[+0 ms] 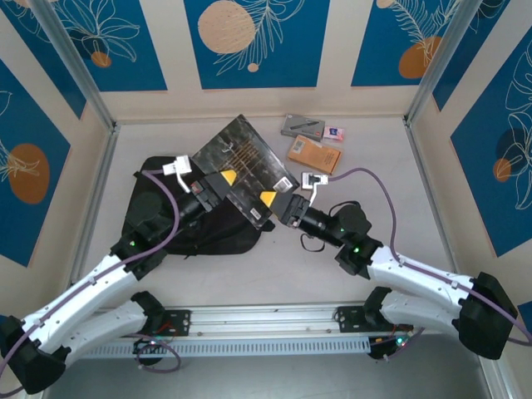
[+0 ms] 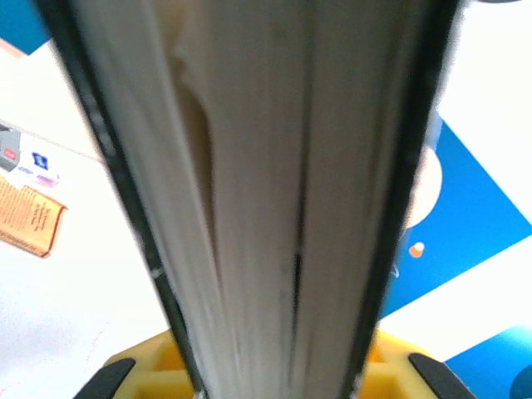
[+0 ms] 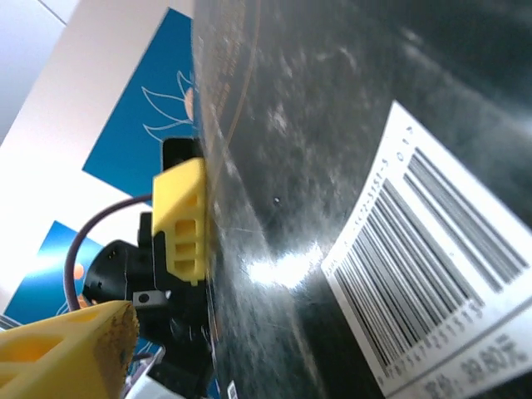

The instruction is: Pack books, pencil case, and school supplies into a backpack

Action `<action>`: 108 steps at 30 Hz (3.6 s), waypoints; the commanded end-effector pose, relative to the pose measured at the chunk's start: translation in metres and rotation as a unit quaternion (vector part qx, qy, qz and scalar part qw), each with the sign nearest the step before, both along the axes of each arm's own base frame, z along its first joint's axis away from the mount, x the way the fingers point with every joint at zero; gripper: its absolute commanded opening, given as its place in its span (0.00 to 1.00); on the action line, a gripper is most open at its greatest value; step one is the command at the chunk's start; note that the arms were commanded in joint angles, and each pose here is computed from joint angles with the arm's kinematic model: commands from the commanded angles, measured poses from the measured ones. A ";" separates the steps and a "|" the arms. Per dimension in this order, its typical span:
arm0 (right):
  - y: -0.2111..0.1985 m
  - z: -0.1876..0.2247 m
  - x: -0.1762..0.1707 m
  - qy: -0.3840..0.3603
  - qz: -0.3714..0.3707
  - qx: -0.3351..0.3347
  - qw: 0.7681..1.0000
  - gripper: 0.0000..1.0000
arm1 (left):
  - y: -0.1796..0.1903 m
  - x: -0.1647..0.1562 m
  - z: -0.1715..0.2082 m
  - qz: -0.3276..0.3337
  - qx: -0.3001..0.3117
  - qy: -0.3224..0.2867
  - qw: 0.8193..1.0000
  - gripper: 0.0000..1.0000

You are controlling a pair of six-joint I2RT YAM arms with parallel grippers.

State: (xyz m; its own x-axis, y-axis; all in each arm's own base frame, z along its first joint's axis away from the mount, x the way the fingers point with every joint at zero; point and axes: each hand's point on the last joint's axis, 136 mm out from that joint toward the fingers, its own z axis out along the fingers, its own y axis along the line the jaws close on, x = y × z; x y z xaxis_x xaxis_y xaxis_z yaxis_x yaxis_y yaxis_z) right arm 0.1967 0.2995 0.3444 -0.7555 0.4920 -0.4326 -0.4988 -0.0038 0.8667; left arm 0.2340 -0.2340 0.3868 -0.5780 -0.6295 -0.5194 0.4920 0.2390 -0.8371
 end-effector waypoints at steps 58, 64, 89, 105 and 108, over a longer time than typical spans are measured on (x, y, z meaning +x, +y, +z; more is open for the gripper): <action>-0.161 -0.049 0.010 0.030 -0.305 -0.269 0.913 0.00 | -0.014 0.051 -0.197 -0.062 0.529 0.140 0.835 0.80; -0.188 -0.051 0.006 0.029 -0.340 -0.270 0.900 0.00 | -0.037 0.050 -0.218 -0.111 0.527 0.152 0.829 0.80; -0.177 -0.072 0.016 0.067 -0.306 -0.249 0.917 0.00 | -0.042 0.062 -0.233 -0.107 0.543 0.162 0.817 0.00; -0.129 -0.068 0.024 0.064 -0.208 -0.242 0.945 0.00 | 0.016 0.025 -0.129 -0.007 0.463 0.093 0.881 0.00; -0.111 -0.069 0.026 0.080 -0.172 -0.219 0.957 0.00 | 0.022 0.017 -0.122 -0.004 0.451 0.085 0.889 0.00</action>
State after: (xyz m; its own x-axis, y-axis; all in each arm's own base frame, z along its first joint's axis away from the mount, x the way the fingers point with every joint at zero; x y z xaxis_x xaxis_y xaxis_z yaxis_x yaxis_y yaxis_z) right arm 0.2200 0.1688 0.2313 -0.6714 0.4831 -0.5619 -0.1536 0.6511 0.7433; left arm 0.2558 -0.2207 0.2696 -0.6854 0.0198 -0.7279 0.4082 0.8383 -0.3615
